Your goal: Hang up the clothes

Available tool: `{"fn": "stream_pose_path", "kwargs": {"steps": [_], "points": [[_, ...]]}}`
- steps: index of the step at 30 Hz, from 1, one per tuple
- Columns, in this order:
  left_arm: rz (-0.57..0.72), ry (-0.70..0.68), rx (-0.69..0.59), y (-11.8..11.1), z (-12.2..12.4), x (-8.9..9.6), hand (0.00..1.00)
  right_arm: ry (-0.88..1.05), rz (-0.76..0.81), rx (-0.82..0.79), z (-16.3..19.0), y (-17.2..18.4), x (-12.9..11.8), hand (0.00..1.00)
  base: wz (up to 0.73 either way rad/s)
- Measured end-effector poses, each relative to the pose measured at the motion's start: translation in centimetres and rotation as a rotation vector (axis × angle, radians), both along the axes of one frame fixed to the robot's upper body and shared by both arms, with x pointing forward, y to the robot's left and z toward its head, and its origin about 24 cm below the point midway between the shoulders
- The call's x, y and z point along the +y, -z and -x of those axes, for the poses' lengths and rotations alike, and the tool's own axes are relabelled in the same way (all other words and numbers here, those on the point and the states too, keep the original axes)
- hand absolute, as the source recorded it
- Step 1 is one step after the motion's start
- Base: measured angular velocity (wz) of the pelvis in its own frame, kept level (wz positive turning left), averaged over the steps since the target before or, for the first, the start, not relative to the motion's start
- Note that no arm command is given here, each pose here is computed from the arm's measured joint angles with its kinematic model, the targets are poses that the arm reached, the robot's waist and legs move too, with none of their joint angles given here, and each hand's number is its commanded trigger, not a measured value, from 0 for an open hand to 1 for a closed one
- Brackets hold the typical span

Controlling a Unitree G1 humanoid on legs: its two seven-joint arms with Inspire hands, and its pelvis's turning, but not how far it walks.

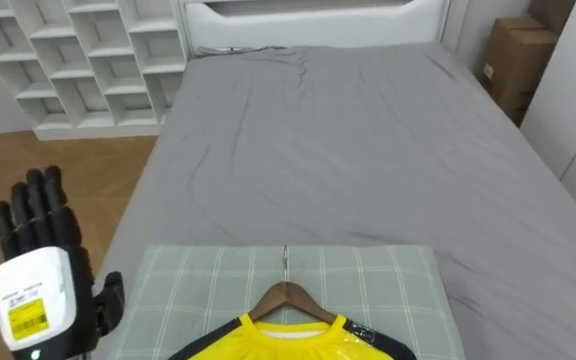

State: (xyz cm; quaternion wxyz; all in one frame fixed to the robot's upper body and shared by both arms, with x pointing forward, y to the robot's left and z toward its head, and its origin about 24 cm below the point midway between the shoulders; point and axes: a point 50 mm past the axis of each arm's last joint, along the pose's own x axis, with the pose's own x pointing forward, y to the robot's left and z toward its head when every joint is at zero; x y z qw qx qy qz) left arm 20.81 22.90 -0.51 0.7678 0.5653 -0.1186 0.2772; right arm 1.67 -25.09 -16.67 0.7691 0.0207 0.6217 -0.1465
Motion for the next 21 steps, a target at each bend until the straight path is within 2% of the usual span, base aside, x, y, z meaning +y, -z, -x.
{"fn": "stream_pose_path", "kwargs": {"steps": [9,21], "points": [[0.01,0.076,0.034,0.5,-0.2,-1.6,0.0,-0.033,-0.004,-0.002,-0.6,0.0,0.1,0.0,-0.04],[0.009,0.157,0.205,2.4,-0.5,-3.2,0.0,-0.062,-0.012,0.009,-0.9,0.1,0.2,0.0,-0.02]]}}
